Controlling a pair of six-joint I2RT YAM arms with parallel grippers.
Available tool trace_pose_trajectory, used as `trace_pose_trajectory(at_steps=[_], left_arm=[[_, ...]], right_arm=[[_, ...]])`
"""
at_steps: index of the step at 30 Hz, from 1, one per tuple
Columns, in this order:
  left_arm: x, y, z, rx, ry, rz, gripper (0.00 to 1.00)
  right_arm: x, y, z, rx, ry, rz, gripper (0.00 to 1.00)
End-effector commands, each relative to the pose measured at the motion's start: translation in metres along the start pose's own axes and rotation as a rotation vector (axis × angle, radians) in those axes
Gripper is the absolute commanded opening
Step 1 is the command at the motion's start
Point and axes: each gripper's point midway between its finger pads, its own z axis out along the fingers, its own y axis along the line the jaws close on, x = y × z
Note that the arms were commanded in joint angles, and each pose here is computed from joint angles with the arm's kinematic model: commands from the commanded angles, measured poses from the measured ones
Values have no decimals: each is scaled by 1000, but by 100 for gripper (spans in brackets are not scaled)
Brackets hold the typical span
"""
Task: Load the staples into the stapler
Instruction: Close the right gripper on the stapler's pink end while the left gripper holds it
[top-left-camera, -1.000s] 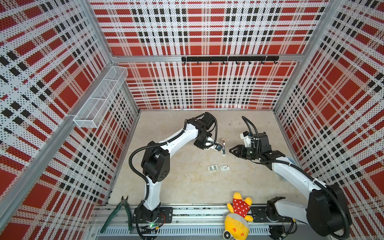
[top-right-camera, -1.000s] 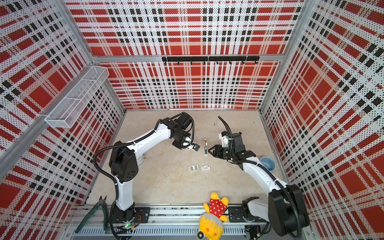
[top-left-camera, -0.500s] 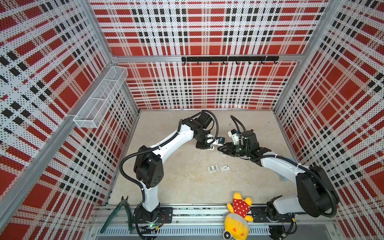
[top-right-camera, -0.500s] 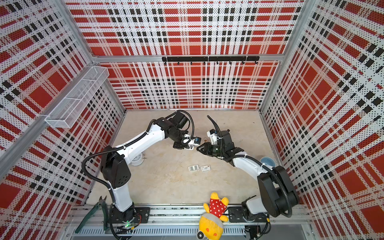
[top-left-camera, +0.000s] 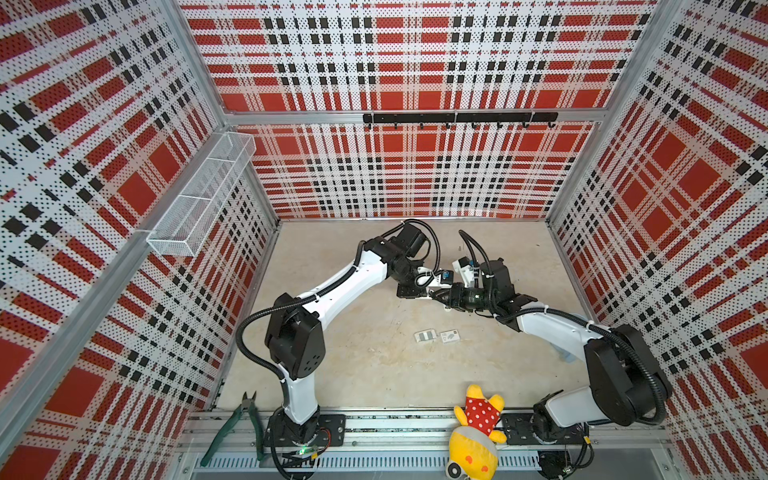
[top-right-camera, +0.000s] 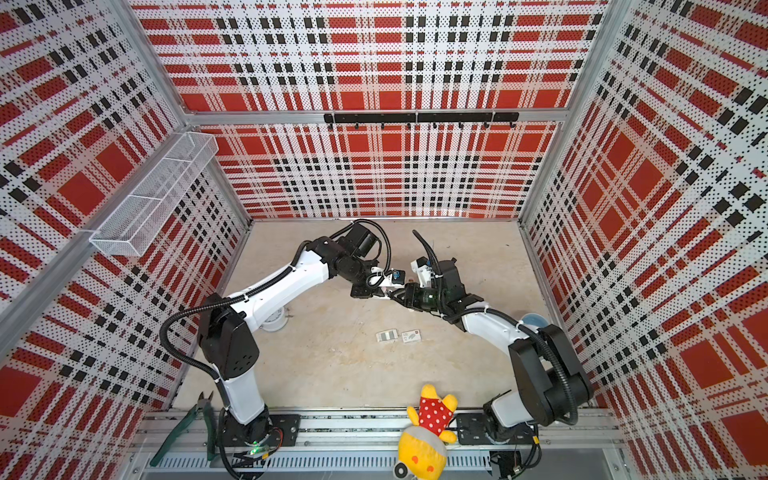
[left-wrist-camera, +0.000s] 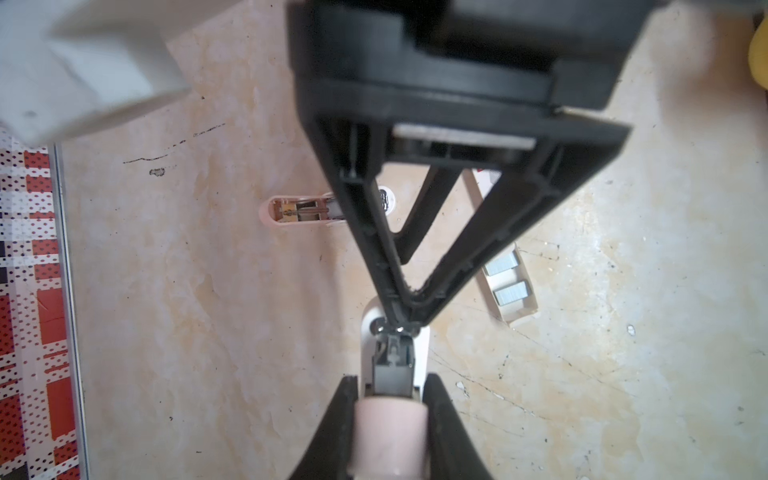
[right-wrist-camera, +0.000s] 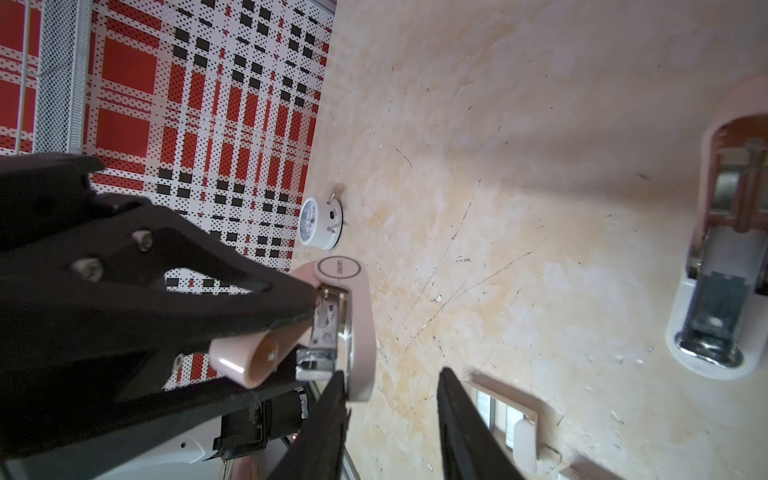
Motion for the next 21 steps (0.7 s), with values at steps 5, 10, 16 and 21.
trace_pose_trajectory(at_steps=[5,10,16,21], left_arm=[[-38,2,-33,-38,-129,-22,15],[-57,7,-47,-31,-212,-99,15],[-77,21,-57,-10,-312,-218,15],[-83,32,-58,11,-376,-316,15]], right_arm=[[-6,-3,2,30,-15,-31,36],[-2,-3,5,-3,-20,-13,36],[-1,5,12,-49,-22,-20,37],[3,4,16,-52,-20,-12,37]])
